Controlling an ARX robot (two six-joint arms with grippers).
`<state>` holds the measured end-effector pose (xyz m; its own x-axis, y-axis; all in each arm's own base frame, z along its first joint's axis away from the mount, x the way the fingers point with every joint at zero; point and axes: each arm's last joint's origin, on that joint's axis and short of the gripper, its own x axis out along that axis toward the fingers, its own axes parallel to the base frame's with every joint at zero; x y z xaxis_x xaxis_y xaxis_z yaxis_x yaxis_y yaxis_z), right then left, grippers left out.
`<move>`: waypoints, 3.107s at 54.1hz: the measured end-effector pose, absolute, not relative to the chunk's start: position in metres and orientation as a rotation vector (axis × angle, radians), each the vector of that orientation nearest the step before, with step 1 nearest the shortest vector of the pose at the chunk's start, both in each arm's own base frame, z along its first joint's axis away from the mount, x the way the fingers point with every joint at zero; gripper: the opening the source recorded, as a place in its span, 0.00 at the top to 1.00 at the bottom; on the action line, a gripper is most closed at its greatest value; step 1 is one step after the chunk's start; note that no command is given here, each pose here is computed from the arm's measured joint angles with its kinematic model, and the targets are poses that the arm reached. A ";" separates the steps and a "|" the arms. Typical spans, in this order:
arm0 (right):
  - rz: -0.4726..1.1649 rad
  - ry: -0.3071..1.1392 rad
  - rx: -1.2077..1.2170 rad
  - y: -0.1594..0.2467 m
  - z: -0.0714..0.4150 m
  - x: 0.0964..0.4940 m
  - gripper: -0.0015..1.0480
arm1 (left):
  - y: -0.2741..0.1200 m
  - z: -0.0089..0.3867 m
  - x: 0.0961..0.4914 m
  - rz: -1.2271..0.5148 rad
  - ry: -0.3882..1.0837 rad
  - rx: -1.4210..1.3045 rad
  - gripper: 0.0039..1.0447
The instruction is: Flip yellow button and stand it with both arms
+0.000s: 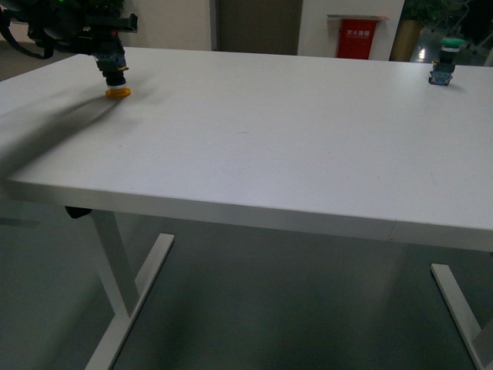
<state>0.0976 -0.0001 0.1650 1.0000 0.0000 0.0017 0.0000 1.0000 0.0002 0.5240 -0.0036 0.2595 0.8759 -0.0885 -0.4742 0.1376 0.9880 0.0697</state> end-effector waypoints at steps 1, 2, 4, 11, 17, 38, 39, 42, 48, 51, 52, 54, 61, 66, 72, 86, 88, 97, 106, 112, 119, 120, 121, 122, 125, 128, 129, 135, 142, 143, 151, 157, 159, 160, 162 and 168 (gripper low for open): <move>0.000 -0.002 0.000 0.000 0.165 0.098 0.07 | -0.004 0.260 0.524 -0.118 0.490 0.102 0.64; 0.000 -0.002 0.000 0.000 0.165 0.098 0.07 | -0.004 0.260 0.524 -0.118 0.489 0.103 0.64; 0.000 -0.002 0.000 0.000 0.165 0.098 0.07 | -0.004 0.260 0.524 -0.119 0.487 0.103 0.65; 0.000 -0.002 0.000 0.000 0.165 0.098 0.07 | -0.012 0.264 0.522 -0.153 0.449 0.093 0.65; 0.000 -0.002 0.000 0.000 0.165 0.098 0.07 | -0.034 0.290 0.513 -0.269 0.357 0.017 0.65; 0.000 -0.002 0.000 0.000 0.165 0.098 0.07 | -0.155 0.381 0.438 -0.948 0.109 -0.625 0.65; 0.000 -0.002 0.000 0.000 0.165 0.098 0.07 | -0.158 0.375 0.439 -0.961 0.139 -0.676 0.65; 0.000 -0.002 0.000 0.000 0.165 0.098 0.07 | -0.164 0.360 0.441 -0.973 0.184 -0.746 0.65; 0.000 -0.002 0.000 0.000 0.165 0.098 0.07 | -0.171 0.319 0.446 -0.982 0.309 -0.941 0.65; 0.000 -0.002 0.000 0.000 0.165 0.098 0.07 | -0.173 0.303 0.447 -0.990 0.354 -1.015 0.65; 0.000 -0.002 0.000 0.000 0.165 0.098 0.07 | -0.173 0.300 0.447 -0.993 0.368 -1.029 0.65; 0.000 -0.002 0.000 0.000 0.165 0.098 0.07 | -0.173 0.293 0.446 -0.995 0.404 -1.082 0.65; 0.000 -0.002 0.000 0.000 0.165 0.098 0.07 | -0.172 0.285 0.441 -1.033 0.403 -1.200 0.65; 0.000 -0.002 0.000 0.000 0.165 0.098 0.07 | -0.174 0.287 0.438 -1.080 0.431 -1.227 0.65; 0.000 -0.002 0.000 0.000 0.165 0.098 0.07 | -0.177 0.289 0.432 -1.169 0.465 -1.227 0.65; 0.000 -0.002 0.000 0.000 0.165 0.098 0.07 | -0.182 0.279 0.442 -1.205 0.583 -1.225 0.65; 0.000 -0.002 0.000 0.000 0.165 0.098 0.07 | -0.182 0.274 0.444 -1.197 0.589 -1.229 0.65; 0.069 0.222 -0.033 0.005 0.178 0.103 0.07 | -0.182 0.270 0.446 -1.186 0.594 -1.223 0.65; 0.238 0.214 0.113 0.008 0.265 0.142 0.07 | -0.186 0.270 0.444 -1.196 0.593 -1.209 0.65; 0.288 0.123 0.321 -0.008 0.336 0.172 0.07 | -0.190 0.270 0.443 -1.201 0.588 -1.205 0.65; 0.315 0.127 0.618 -0.037 0.387 0.209 0.07 | -0.191 0.272 0.442 -1.206 0.558 -1.203 0.65; 0.309 0.144 0.672 -0.040 0.388 0.215 0.07 | -0.191 0.272 0.442 -1.208 0.556 -1.202 0.65; 0.310 0.155 0.699 -0.042 0.388 0.219 0.07 | -0.191 0.272 0.442 -1.210 0.554 -1.201 0.65; 0.307 0.180 0.754 -0.045 0.386 0.226 0.07 | -0.191 0.273 0.442 -1.211 0.552 -1.200 0.65; 0.274 0.258 0.898 -0.051 0.374 0.242 0.07 | -0.191 0.274 0.441 -1.218 0.536 -1.198 0.65; 0.255 0.340 1.008 -0.054 0.356 0.256 0.07 | -0.191 0.275 0.441 -1.217 0.525 -1.203 0.65; 0.240 0.375 1.051 -0.054 0.348 0.261 0.07 | -0.191 0.275 0.441 -1.223 0.515 -1.202 0.65; 0.204 0.458 1.207 -0.048 0.316 0.277 0.07 | -0.193 0.279 0.441 -1.238 0.500 -1.204 0.65; 0.238 0.399 1.305 -0.032 0.313 0.284 0.07 | -0.196 0.285 0.445 -1.244 0.480 -1.221 0.65; 0.246 0.388 1.310 -0.030 0.313 0.285 0.07 | -0.197 0.286 0.446 -1.243 0.476 -1.223 0.65; 0.268 0.365 1.397 -0.007 0.310 0.297 0.07 | -0.207 0.283 0.445 -1.240 0.485 -1.247 0.65; 0.287 0.369 1.409 0.008 0.305 0.304 0.07 | -0.214 0.282 0.442 -1.248 0.498 -1.248 0.65; 0.288 0.365 1.413 0.009 0.305 0.305 0.07 | -0.215 0.282 0.441 -1.250 0.500 -1.248 0.65; 0.288 0.364 1.413 0.010 0.304 0.306 0.07 | -0.216 0.282 0.441 -1.250 0.500 -1.248 0.65; 0.288 0.366 1.415 0.011 0.304 0.307 0.07 | -0.217 0.281 0.441 -1.247 0.504 -1.250 0.65; 0.294 0.347 1.418 0.014 0.307 0.310 0.07 | -0.219 0.281 0.440 -1.244 0.510 -1.253 0.65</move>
